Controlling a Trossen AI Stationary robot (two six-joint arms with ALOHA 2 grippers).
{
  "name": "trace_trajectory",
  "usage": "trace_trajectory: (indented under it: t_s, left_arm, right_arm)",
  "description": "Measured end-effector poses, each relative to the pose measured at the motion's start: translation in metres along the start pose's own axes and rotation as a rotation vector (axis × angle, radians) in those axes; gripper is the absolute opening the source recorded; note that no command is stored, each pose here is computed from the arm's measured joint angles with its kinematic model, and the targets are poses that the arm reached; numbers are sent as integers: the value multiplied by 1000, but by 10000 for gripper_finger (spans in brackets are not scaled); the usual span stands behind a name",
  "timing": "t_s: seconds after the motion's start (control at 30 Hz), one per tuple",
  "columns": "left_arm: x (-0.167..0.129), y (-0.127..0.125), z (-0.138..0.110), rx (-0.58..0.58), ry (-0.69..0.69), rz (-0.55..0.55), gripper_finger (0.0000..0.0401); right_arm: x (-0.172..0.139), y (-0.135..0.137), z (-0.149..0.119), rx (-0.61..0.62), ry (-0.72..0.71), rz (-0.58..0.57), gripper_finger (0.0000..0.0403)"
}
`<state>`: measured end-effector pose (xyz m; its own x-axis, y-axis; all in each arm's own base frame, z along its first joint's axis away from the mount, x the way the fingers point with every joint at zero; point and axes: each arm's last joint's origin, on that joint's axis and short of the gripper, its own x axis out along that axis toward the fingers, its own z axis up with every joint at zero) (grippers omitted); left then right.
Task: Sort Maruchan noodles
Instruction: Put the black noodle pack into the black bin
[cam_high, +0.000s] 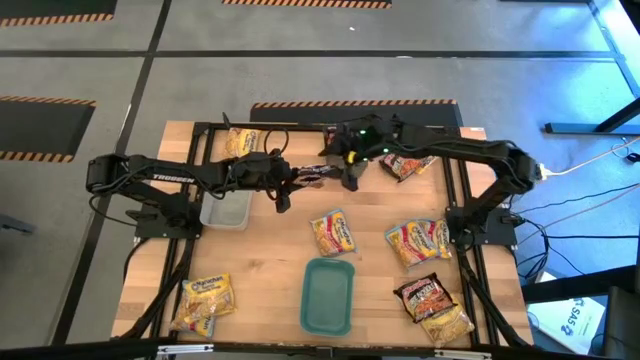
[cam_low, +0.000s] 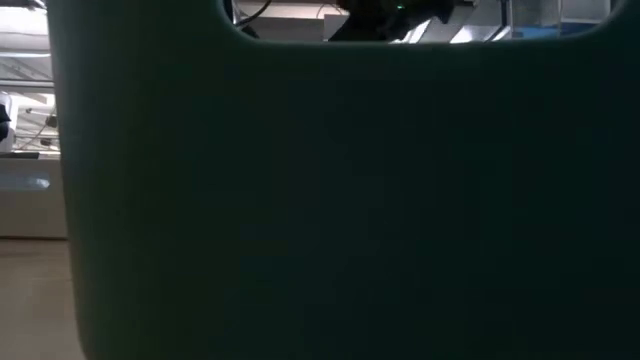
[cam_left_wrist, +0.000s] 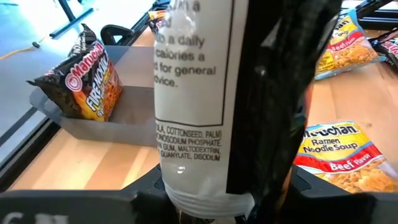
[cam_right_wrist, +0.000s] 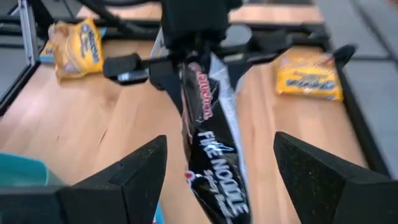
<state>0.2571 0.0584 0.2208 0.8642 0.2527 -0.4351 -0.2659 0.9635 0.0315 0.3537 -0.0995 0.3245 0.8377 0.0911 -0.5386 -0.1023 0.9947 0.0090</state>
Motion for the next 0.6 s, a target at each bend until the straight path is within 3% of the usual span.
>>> trace_trajectory:
  t_s: [0.43,0.6]
  left_arm:
    - [0,1,-1,-4,9,3,133]
    - [0,2,-1,-5,9,5,133]
  right_arm:
    - [55,-9,-16,35,97,79,277]
    - [67,-10,-20,16,96,82,251]
